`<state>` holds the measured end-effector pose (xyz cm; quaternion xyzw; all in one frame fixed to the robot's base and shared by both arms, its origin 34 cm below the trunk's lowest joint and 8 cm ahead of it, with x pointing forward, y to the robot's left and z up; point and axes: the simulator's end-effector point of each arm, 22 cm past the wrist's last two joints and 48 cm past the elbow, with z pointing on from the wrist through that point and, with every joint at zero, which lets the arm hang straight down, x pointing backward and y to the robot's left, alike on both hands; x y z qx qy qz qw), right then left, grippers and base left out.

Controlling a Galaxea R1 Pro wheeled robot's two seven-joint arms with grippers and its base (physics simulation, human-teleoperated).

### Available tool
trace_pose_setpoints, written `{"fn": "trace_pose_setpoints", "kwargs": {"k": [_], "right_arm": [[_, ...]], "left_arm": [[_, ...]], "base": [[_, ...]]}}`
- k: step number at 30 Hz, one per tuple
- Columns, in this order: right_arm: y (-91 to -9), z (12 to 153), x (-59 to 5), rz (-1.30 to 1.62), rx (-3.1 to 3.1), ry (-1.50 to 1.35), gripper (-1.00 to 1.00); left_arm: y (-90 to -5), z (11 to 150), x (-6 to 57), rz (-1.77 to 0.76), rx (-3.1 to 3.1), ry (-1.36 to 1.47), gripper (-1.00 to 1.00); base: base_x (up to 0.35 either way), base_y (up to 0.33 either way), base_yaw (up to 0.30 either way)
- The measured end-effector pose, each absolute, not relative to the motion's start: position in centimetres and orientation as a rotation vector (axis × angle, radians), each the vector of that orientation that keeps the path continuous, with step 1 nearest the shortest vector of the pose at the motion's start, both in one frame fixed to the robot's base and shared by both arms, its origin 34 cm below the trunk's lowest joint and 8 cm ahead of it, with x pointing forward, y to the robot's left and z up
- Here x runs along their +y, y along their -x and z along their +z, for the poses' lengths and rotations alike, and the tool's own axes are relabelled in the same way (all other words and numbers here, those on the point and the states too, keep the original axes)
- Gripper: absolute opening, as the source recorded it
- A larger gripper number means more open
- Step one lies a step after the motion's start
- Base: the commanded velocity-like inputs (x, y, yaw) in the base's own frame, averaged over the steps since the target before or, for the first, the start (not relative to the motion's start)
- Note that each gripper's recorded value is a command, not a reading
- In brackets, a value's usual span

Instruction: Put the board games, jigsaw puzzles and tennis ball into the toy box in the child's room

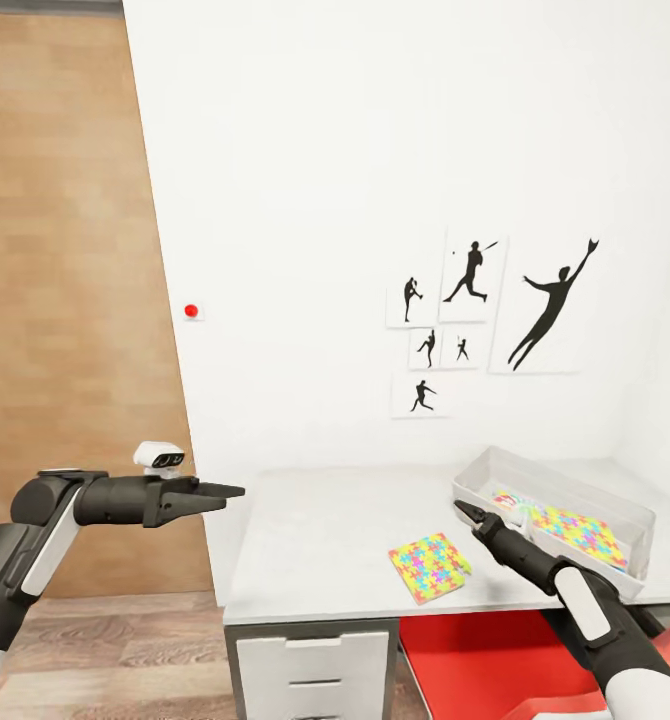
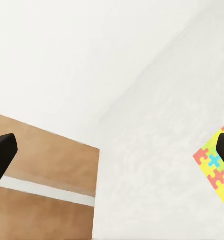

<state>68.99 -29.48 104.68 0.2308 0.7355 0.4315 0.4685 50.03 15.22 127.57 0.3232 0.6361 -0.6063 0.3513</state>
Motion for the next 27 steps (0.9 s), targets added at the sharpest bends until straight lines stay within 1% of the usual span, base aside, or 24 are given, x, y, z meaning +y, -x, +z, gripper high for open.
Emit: {"fn": "trace_pose_setpoints", "kwargs": {"k": [6, 8, 11, 14, 16, 27], "right_arm": [[-69.6, 106.6, -29.4, 0.976, 1.881, -0.528, 1.00], [-69.7, 108.9, -28.1, 0.938, 1.912, -0.447, 1.00], [-69.5, 110.7, -25.7, 0.808, 2.004, -0.341, 1.00], [-69.4, 109.7, -26.1, 0.654, 2.083, -0.355, 1.00], [-69.3, 109.3, -26.4, 0.619, 2.103, -0.372, 1.00], [-69.4, 107.8, -28.6, 0.582, 2.127, -0.459, 1.00]], "left_arm": [[-50.4, 127.1, 15.2, -1.566, 1.659, -0.826, 1.00], [-50.7, 126.9, 15.2, -1.558, 1.668, -0.818, 1.00], [-51.1, 126.5, 15.2, -1.547, 1.682, -0.808, 1.00], [-51.4, 126.1, 15.1, -1.542, 1.692, -0.801, 1.00], [-51.7, 125.8, 15.1, -1.533, 1.701, -0.794, 1.00], [-52.8, 124.7, 15.1, -1.508, 1.737, -0.763, 1.00]], "base": [[0.000, 0.000, 0.137], [0.000, 0.000, 0.150], [0.000, 0.000, 0.154], [0.000, 0.000, 0.156], [0.000, 0.000, 0.157], [0.000, 0.000, 0.136]]}}
